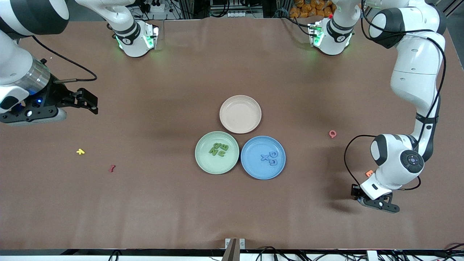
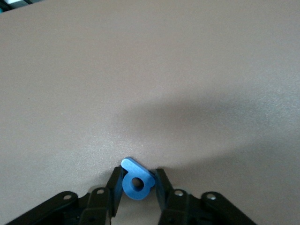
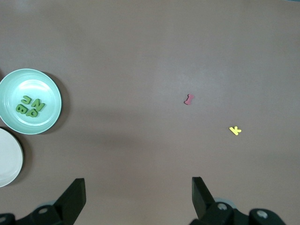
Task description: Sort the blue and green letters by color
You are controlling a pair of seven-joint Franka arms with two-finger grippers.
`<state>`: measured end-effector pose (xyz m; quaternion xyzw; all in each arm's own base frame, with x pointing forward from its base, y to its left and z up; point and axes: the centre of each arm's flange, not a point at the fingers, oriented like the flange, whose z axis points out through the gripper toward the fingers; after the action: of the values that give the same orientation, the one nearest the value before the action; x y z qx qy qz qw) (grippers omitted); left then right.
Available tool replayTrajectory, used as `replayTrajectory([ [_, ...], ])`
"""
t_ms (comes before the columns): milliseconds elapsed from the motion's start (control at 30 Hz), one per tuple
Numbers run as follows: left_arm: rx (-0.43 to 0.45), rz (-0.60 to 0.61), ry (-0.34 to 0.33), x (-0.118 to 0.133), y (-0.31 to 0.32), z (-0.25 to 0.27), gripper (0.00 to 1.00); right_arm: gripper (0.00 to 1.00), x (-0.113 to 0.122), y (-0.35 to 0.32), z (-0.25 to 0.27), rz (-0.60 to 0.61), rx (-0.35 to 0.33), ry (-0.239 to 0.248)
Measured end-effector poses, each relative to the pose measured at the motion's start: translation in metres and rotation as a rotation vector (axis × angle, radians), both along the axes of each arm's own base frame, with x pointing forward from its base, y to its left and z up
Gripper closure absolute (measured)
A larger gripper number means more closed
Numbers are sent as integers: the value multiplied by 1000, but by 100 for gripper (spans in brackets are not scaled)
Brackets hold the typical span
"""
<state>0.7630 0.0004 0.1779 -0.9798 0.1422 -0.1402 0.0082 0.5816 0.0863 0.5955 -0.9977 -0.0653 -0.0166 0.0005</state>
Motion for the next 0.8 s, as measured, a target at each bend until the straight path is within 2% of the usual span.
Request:
replayTrajectory([
  [67,0,0,0,0,0,0,69,0,0,0,0,0,0,0],
  [800,-6,12,-2,0,-3,0,69,0,0,0,5,0,2,-10],
])
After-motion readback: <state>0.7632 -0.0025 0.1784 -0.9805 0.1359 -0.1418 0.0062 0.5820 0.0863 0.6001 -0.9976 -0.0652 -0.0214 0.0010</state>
